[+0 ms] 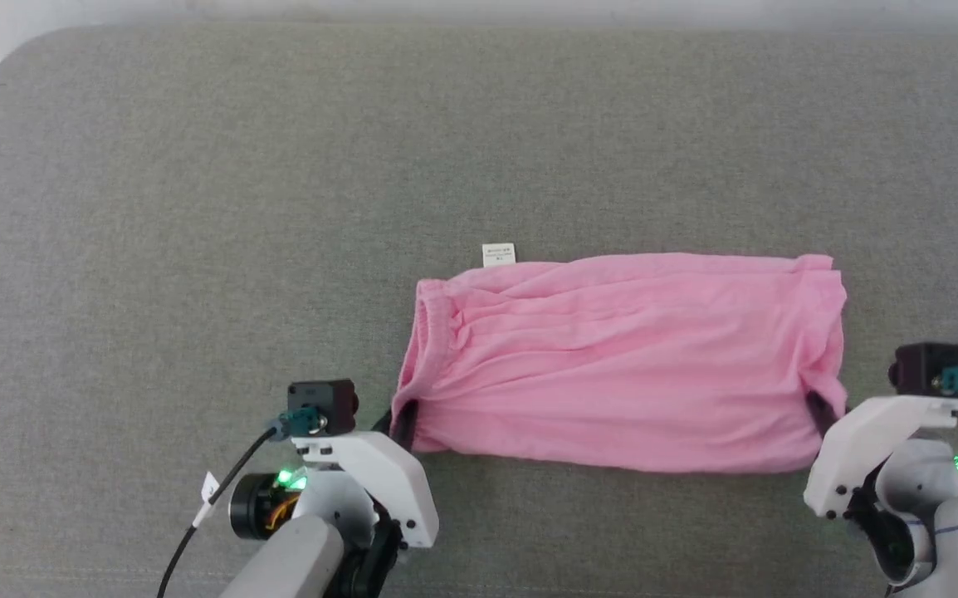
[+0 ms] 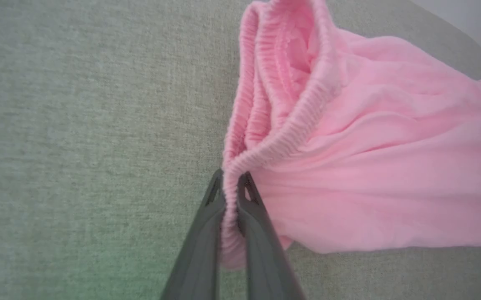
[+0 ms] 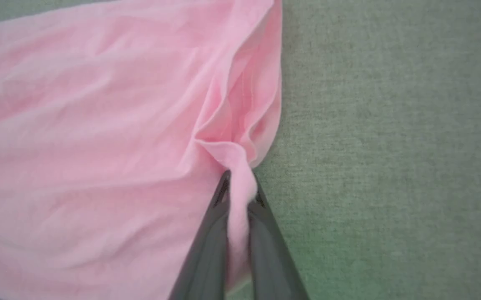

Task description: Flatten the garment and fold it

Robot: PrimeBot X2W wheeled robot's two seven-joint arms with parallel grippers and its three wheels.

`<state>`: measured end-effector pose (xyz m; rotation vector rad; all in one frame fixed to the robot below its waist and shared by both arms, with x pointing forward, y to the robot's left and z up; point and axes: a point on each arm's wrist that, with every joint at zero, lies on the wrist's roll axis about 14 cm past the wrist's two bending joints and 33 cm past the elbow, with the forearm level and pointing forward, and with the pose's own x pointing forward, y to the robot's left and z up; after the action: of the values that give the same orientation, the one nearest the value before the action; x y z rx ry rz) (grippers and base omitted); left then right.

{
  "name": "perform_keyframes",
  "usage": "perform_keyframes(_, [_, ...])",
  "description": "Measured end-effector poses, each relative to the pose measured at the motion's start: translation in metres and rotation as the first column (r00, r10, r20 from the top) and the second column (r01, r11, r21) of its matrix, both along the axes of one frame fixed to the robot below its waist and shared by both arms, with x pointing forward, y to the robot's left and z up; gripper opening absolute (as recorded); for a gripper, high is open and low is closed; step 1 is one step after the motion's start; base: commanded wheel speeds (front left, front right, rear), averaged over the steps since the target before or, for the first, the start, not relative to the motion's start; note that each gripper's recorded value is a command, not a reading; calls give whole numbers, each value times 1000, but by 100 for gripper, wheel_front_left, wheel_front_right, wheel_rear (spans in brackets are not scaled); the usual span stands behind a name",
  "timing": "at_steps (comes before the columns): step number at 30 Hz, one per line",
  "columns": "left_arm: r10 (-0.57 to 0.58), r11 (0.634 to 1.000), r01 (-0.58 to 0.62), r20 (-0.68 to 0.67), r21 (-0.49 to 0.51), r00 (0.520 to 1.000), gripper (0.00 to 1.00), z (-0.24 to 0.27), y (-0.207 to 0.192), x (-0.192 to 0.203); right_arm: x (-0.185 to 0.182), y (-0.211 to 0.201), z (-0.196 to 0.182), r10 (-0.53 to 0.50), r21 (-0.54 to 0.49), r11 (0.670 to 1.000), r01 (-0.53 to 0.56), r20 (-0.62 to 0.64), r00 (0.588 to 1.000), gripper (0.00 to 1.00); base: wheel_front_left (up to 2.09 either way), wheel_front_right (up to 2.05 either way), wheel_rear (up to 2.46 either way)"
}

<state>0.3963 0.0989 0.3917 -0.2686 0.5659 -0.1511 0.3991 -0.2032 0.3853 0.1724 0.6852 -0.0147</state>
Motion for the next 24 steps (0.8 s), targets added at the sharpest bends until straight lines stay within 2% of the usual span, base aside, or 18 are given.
perform_keyframes(3, [-4, 1000, 4, -25, -5, 1000, 0, -4, -1, -6, -6, 0, -11, -5, 9, 1000, 6, -33, 999, 0, 0, 0, 0])
perform_keyframes(4, [0, 1000, 0, -29, -13, 1000, 30, -5, -1, -6, -5, 1, -12, -6, 12, 1000, 7, -32, 999, 31, 0, 0, 0])
perform_keyframes(5, [4, 1000, -4, -28, -22, 1000, 82, -4, -2, -7, -5, 1, -11, -10, 19, 1000, 11, -28, 1000, 100, 0, 0, 0])
perform_keyframes(6, [7, 1000, -7, -24, -29, 1000, 100, -2, -2, -7, -5, 1, -11, -14, 25, 1000, 15, -22, 1000, 100, 0, 0, 0])
perform_keyframes(11, [38, 998, -36, 42, -60, 998, 100, 12, 0, -7, -1, -1, 3, -45, 60, 997, 42, 60, 997, 100, 0, 0, 0])
perform_keyframes(14, [51, 997, -42, 139, -67, 989, 100, 29, 4, -4, 0, -6, 16, -67, 62, 996, 59, 129, 989, 100, 0, 0, 0])
perform_keyframes(19, [100, 995, -87, 376, -52, 921, 100, 72, 23, 12, 7, -16, 43, -98, 54, 995, 87, 259, 961, 100, 0, 0, 0])
perform_keyframes(24, [116, 990, -139, 489, 9, 865, 100, 93, 48, 22, 15, -15, 56, -103, 60, 994, 88, 330, 938, 100, 0, 0, 0])
